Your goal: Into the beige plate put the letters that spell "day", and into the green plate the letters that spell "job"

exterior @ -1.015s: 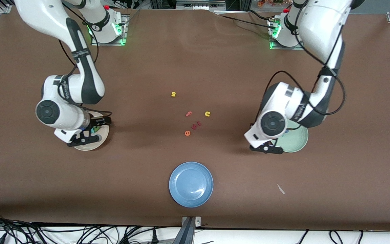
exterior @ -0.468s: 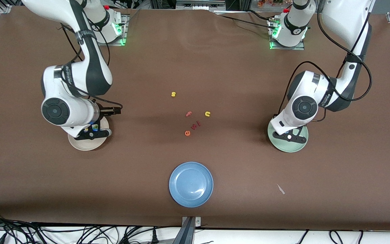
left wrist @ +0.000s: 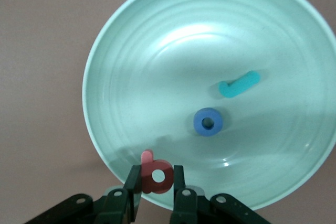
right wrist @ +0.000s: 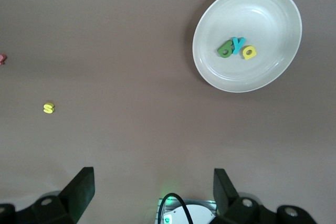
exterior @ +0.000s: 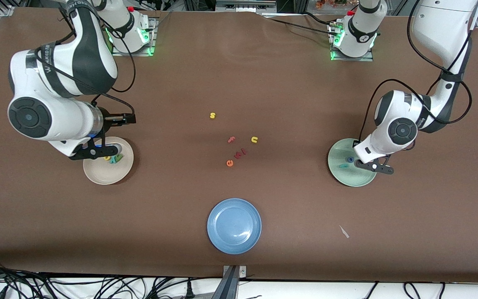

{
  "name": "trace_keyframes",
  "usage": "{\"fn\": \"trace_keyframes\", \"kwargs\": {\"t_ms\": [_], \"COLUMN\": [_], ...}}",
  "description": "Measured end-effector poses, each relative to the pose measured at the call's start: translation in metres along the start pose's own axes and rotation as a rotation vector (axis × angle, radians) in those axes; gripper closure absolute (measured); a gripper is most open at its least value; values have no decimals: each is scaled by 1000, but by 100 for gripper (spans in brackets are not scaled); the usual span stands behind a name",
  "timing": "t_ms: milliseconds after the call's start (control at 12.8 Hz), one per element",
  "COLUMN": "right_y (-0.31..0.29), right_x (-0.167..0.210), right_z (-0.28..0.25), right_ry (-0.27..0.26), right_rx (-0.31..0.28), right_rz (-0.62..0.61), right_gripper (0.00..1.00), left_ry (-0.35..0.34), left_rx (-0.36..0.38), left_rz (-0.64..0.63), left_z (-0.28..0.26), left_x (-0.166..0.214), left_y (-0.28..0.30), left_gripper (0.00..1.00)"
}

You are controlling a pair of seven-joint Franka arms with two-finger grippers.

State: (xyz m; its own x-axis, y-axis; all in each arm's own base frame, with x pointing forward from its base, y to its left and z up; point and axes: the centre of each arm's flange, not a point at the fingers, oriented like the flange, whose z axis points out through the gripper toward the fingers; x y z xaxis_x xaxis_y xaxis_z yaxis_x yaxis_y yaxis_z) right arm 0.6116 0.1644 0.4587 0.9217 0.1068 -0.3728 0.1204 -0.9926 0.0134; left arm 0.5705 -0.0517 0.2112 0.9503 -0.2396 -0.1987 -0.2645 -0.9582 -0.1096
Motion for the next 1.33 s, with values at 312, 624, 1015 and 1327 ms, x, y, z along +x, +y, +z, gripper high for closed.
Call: {"fn": "trace_keyframes", "kwargs": {"t_ms": [312,624,1015,1327], "right_y": [2,-2,47,96], "right_x": [-2,-11,-21,-46], "right_z": [-2,-22,-42,-44], "right_ry": [-12,23,69,182], "right_rx": [0,-1,9,41], "right_rz": [0,-36,-10,64], "right_gripper": [0,0,0,0], "left_ry": [-22,-18,-29,-23], "left_rx": [-8,-7,14,33], "left_rz": [13,21,23,18], "left_z": [16,15,-61,-165], "left_x": [-2,1,31,48], "left_y": [9,13,14,17], "left_gripper": [74,52,0,0]}}
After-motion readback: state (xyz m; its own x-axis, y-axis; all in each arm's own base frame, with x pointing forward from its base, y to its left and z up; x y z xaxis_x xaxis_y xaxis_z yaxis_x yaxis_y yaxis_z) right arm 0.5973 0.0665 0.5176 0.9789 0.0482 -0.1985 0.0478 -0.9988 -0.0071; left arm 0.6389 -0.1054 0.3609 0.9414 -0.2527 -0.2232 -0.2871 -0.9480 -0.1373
